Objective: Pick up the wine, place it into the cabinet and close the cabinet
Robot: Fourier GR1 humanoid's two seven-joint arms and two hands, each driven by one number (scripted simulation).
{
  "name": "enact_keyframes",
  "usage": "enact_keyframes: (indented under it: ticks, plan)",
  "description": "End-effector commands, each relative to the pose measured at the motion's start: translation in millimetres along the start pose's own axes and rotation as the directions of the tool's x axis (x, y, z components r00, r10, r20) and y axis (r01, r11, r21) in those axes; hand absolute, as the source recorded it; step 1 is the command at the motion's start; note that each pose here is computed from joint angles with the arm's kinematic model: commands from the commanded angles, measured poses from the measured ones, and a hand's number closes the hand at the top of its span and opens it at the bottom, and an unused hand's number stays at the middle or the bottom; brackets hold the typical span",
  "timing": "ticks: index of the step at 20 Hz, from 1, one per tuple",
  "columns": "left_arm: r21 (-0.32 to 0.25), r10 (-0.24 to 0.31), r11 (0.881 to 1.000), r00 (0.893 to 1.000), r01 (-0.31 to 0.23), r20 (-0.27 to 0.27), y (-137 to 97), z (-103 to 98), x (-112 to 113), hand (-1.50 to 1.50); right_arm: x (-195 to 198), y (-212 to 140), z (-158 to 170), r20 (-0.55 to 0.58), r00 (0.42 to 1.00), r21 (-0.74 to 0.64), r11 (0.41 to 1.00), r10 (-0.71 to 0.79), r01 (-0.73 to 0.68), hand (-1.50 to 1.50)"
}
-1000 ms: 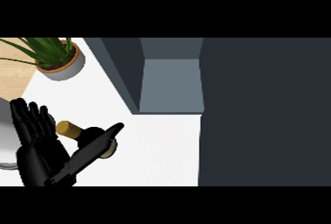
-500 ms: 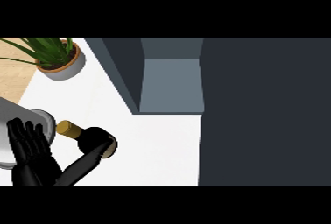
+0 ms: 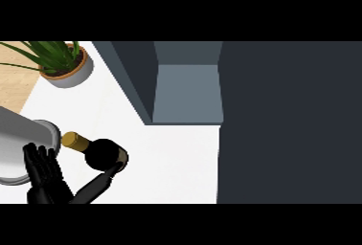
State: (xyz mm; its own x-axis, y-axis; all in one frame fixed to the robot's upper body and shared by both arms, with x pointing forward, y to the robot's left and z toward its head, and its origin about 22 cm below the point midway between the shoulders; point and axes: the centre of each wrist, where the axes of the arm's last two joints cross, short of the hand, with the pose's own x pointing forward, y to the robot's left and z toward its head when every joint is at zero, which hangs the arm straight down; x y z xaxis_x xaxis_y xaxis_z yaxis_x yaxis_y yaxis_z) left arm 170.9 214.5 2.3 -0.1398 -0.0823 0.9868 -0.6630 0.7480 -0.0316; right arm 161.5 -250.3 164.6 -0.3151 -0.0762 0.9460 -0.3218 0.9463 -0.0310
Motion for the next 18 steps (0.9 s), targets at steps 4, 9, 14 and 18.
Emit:
enact_keyframes:
  ticks: [4,9,14,18]
  plan:
    - [-0.016,0.004,1.0,1.0,-0.005,-0.027,14,-1,-16,-1.5,-1,11,6,0.011,1.0,0.009,1.0,0.007,-0.007,-1.5]
    - [0.003,0.008,1.0,0.999,-0.008,-0.036,8,-25,-50,-1.5,13,13,2,0.016,1.0,-0.007,1.0,0.006,-0.006,-1.5]
    - [0.008,0.034,0.999,0.998,-0.034,-0.06,29,-11,-85,-1.5,0,14,-4,0.004,1.0,0.002,1.0,0.018,-0.018,-1.5]
    - [-0.012,0.039,0.999,0.995,-0.04,-0.091,36,-10,-90,-1.5,9,10,14,0.025,0.999,-0.003,1.0,0.027,-0.026,-1.5]
